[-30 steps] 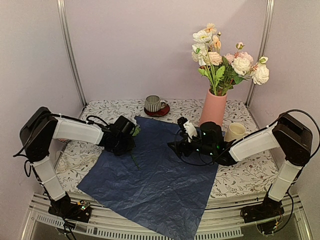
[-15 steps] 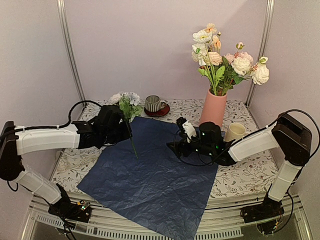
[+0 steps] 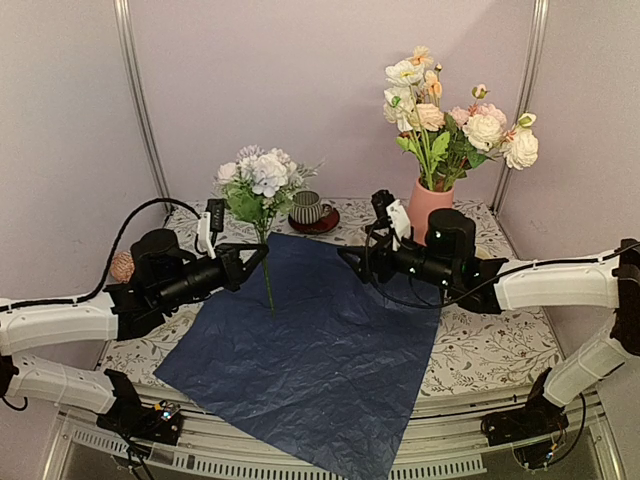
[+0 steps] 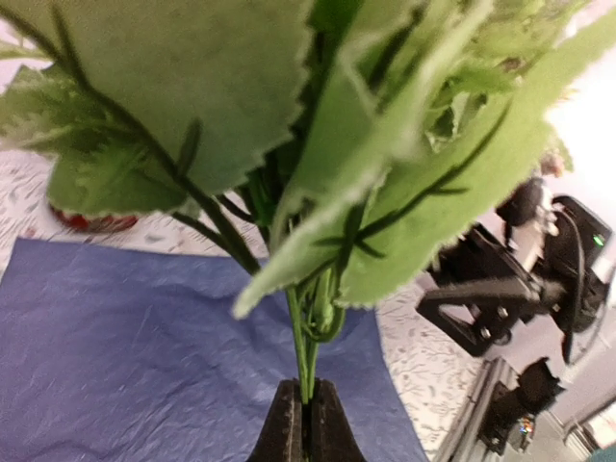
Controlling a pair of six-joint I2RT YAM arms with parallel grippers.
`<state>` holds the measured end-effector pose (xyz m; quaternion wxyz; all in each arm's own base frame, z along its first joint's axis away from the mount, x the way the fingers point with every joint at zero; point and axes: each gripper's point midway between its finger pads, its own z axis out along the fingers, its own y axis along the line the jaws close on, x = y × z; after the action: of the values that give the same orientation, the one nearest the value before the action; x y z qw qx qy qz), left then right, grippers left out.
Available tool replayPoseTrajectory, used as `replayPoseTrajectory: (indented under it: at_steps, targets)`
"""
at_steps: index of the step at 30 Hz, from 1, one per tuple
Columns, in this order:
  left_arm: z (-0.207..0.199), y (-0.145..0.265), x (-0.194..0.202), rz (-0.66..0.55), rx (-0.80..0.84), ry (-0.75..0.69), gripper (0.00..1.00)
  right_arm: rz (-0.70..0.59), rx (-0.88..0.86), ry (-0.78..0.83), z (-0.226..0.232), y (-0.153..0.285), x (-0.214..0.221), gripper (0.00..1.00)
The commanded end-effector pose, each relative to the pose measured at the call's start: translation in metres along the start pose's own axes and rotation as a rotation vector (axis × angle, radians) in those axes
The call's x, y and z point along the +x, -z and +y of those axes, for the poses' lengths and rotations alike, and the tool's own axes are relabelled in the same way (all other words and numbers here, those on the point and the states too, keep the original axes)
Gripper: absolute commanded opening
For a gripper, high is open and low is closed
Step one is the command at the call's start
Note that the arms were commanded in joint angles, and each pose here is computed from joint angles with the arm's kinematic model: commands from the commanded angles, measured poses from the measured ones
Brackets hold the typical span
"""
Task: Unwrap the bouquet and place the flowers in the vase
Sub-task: Pick up the fake flower from the flattened wrapping paper, then pass from the left arm to the right
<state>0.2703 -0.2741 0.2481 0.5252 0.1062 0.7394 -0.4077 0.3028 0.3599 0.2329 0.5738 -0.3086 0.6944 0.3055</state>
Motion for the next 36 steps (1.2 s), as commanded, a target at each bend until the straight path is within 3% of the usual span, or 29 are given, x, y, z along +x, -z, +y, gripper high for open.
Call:
replayPoseTrajectory:
  at_steps: [1, 2, 14, 19, 28, 36]
  targets:
    - [-0.046, 0.017, -0.019, -0.093, 0.236, -0.099, 0.00, 0.005, -0.048, -0.065, 0.013, 0.013, -0.031, 0.92]
    - [-0.051, 0.020, -0.020, -0.100, 0.266, -0.108, 0.00, 0.005, -0.064, -0.085, 0.016, 0.016, -0.035, 0.99]
    - [-0.078, 0.037, -0.016, -0.130, 0.430, -0.150, 0.00, 0.059, -0.392, -0.193, 0.072, 0.029, -0.059, 1.00]
    - [-0.081, 0.035, -0.011, -0.122, 0.452, -0.154, 0.00, 0.042, -0.543, -0.192, 0.096, 0.035, -0.067, 0.86]
    - [-0.091, 0.034, -0.007, -0.116, 0.506, -0.162, 0.00, -0.016, -0.695, -0.263, 0.120, 0.029, -0.085, 0.53]
    - [-0.098, 0.034, -0.008, -0.124, 0.535, -0.159, 0.00, -0.032, -0.793, -0.268, 0.141, 0.022, -0.084, 0.43]
